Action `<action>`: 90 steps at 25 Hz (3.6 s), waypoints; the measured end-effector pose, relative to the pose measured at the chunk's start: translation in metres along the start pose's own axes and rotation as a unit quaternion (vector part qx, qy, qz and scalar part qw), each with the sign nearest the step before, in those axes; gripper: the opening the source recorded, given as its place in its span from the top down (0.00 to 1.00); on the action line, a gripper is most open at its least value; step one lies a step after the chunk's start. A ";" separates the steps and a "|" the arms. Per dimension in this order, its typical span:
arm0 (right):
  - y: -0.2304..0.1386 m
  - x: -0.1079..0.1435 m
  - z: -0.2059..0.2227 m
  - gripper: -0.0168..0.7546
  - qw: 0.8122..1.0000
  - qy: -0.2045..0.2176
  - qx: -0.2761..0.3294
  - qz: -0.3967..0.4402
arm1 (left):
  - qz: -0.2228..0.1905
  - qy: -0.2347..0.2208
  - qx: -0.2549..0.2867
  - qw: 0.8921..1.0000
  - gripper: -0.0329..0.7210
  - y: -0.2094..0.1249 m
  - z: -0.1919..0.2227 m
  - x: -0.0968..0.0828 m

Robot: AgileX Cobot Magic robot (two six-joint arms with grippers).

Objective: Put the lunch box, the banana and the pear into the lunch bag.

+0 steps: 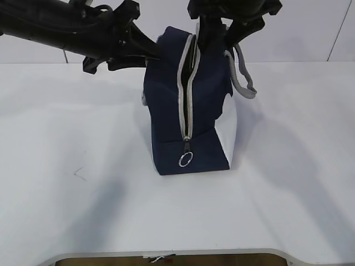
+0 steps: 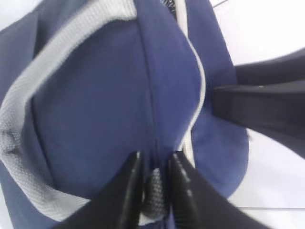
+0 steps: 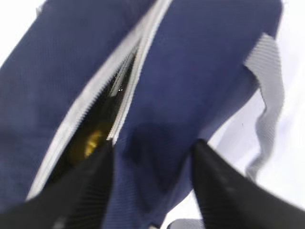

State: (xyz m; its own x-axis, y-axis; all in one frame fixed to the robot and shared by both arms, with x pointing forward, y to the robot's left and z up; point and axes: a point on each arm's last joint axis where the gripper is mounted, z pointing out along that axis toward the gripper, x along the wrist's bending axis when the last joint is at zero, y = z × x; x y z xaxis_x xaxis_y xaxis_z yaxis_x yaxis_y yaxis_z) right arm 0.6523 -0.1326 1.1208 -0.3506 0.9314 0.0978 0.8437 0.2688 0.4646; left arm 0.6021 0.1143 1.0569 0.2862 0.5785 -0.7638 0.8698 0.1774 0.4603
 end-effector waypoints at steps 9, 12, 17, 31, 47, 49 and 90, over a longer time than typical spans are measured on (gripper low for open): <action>0.000 0.007 -0.027 0.29 0.999 0.025 -0.028 0.006 | 0.013 -0.010 -0.013 1.000 0.46 0.002 -0.010 -0.012; -0.001 0.008 -0.047 0.29 0.999 0.023 -0.048 -0.006 | 0.029 -0.017 -0.023 0.999 0.44 0.004 -0.021 -0.023; -0.005 0.008 -0.082 0.29 0.996 0.010 -0.084 -0.030 | 0.073 -0.010 -0.017 0.997 0.44 0.001 -0.035 -0.035; -0.091 0.006 -0.127 0.34 0.998 0.002 -0.048 -0.029 | 0.141 0.021 0.211 0.967 0.44 -0.040 -0.056 -0.035; -0.182 0.002 -0.089 0.34 0.988 0.030 -0.149 0.013 | 0.166 0.279 0.197 0.925 0.48 -0.045 -0.124 -0.039; -0.178 0.001 -0.085 0.35 0.987 0.030 -0.160 0.016 | 0.175 0.277 0.182 0.927 0.48 -0.049 -0.135 -0.050; -0.284 0.047 0.065 0.40 0.886 0.080 -0.417 -0.189 | 0.203 0.266 0.133 0.933 0.48 -0.060 -0.172 -0.078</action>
State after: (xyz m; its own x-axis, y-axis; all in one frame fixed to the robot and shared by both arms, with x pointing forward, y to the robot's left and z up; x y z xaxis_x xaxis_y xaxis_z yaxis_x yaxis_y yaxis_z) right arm 0.4219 -0.1491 0.9364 -0.6531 0.7491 -0.1113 0.0841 0.2178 0.9724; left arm 0.4589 0.1951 1.1667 0.4351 0.8809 -0.1866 0.8230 -0.3049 0.4793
